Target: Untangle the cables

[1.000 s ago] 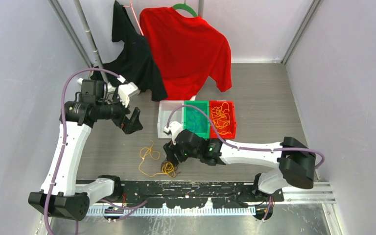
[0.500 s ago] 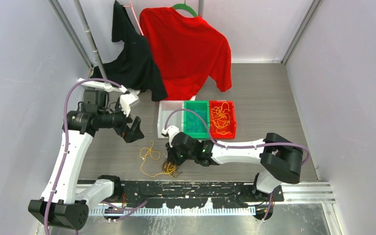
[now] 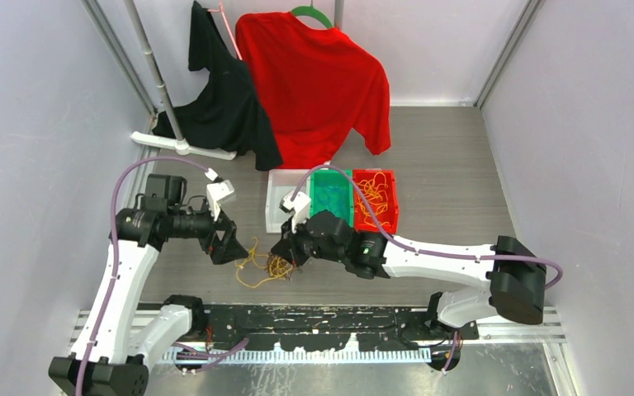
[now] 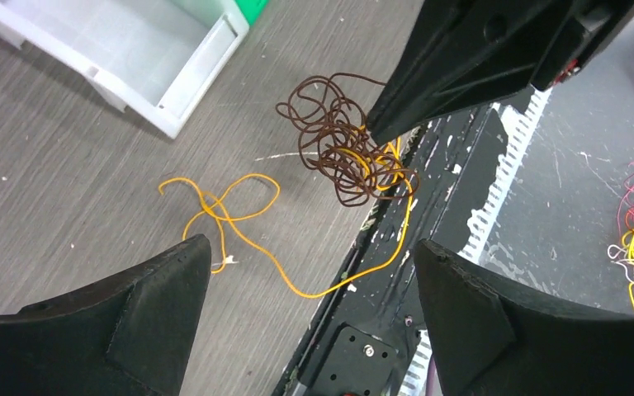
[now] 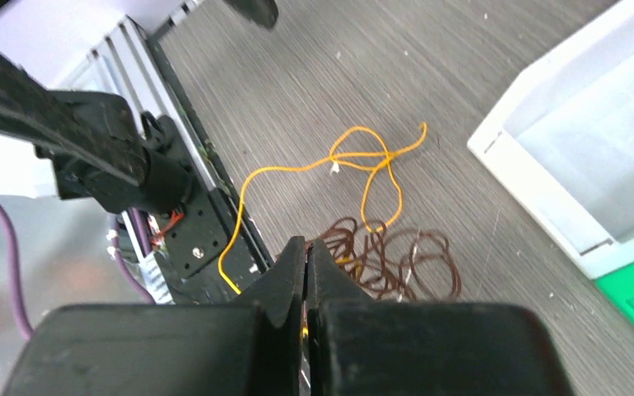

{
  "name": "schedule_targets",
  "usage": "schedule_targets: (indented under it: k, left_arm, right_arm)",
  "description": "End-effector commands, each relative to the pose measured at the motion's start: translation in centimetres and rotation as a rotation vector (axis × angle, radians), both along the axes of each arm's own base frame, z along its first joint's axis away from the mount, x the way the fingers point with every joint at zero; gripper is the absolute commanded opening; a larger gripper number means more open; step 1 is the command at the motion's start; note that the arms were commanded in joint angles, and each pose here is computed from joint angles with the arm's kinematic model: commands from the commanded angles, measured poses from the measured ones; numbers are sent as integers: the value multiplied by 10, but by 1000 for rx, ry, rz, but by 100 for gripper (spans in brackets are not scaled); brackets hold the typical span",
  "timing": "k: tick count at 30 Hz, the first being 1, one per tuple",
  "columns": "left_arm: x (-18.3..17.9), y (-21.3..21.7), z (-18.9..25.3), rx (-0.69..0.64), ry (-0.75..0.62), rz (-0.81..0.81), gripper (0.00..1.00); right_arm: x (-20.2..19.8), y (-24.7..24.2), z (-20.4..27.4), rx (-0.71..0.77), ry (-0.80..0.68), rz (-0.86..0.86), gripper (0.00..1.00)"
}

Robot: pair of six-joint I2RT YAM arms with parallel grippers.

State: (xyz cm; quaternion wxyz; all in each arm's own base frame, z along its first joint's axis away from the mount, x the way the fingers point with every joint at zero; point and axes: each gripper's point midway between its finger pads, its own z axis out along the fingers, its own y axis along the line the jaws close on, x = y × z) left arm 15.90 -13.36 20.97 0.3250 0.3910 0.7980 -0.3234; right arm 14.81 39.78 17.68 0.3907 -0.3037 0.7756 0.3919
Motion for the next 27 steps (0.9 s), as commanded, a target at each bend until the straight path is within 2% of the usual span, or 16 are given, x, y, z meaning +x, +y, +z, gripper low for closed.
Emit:
schedule_targets:
  k: [1,4,6,13,20,27]
  left_arm:
    - [-10,-13,24,-112,-115,-50,92]
    - [-14,-17,30,-158,-172,-54,88]
    - [-17,-20,30,-187,-179,-52,81]
    - [-18,-25,29,-235,-105,-31,75]
    - [-14,-29,32,-270,-103,-18,69]
    - [-8,-32,38,-302,-113,-12,22]
  right_arm:
    - [1,16,73,212,-73,21,1]
    - [-2,20,96,290,-78,33,1]
    - [-4,24,111,335,-82,47,1]
    - [-13,36,149,448,-95,112,1]
    - [-17,37,160,489,-90,120,1]
    - [-18,32,164,505,-85,108,1]
